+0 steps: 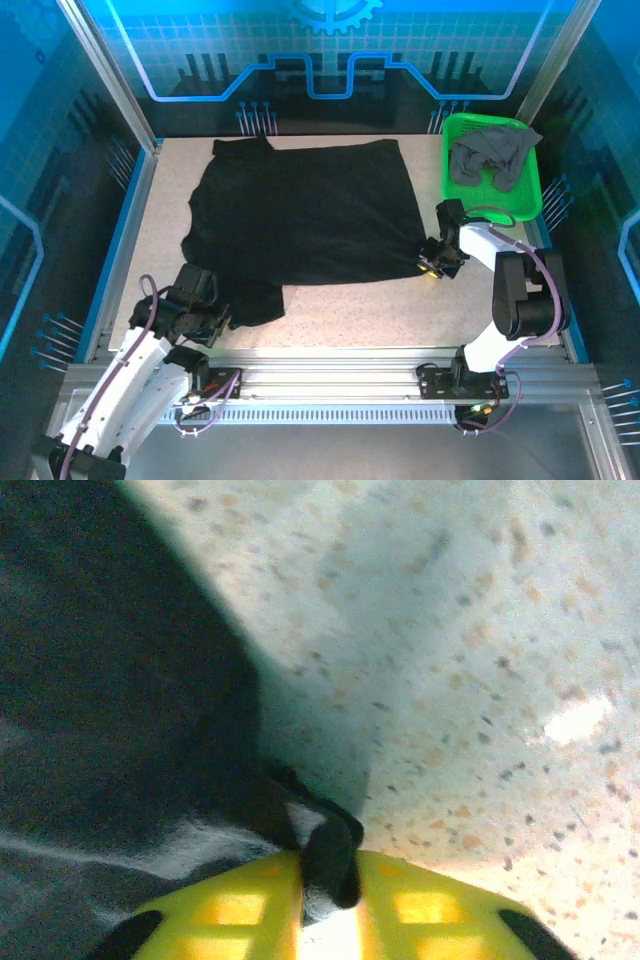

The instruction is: Fold and stack the t-shirts

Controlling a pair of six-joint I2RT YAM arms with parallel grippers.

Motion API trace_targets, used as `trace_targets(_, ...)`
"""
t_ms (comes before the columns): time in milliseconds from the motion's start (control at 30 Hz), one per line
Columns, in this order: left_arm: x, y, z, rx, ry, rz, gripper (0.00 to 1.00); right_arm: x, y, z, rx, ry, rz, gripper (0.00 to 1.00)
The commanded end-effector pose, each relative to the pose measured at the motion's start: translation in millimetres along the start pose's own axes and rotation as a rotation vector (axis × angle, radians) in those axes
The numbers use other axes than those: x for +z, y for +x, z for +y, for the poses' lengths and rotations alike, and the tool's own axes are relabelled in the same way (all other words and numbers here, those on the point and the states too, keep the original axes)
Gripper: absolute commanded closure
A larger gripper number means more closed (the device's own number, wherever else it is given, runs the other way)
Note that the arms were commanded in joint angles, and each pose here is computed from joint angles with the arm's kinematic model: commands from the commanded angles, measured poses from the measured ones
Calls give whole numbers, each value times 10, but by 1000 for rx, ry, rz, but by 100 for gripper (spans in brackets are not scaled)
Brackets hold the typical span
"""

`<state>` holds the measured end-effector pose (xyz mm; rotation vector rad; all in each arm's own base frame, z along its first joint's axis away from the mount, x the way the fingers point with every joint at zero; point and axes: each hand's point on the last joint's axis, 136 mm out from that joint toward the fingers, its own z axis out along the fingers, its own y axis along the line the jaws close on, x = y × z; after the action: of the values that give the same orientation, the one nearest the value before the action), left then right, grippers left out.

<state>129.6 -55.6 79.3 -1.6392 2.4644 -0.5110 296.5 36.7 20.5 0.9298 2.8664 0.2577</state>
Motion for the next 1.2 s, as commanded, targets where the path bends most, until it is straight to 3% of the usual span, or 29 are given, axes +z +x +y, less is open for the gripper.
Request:
trace_targets(0, -72, 37, 154, -61, -53, 8, 100, -9, 11, 29, -41, 33, -13, 91)
trace_targets(133, -177, 34, 153, -82, -46, -2, 100, -86, 80, -27, -38, 52, -38, 100)
trace_targets(433, -499, -17, 222, -187, -8, -62, 100, -415, 427, -174, -67, 111, -57, 100)
trace_targets(667, -622, -68, 125, -161, 41, -94, 100, -698, 799, -351, -66, 100, -75, 100)
trace_targets(833, -664, -167, -322, -84, 164, -135, 100, -691, 751, -196, -98, 36, -78, 100)
trace_targets(967, -706, -292, -866, 5, 241, -183, 100, -829, 503, 114, -132, 5, -108, 100)
trace_targets(1167, -701, -548, -1551, 16, 341, -193, 100, -888, 185, 435, -129, 3, -98, 100)
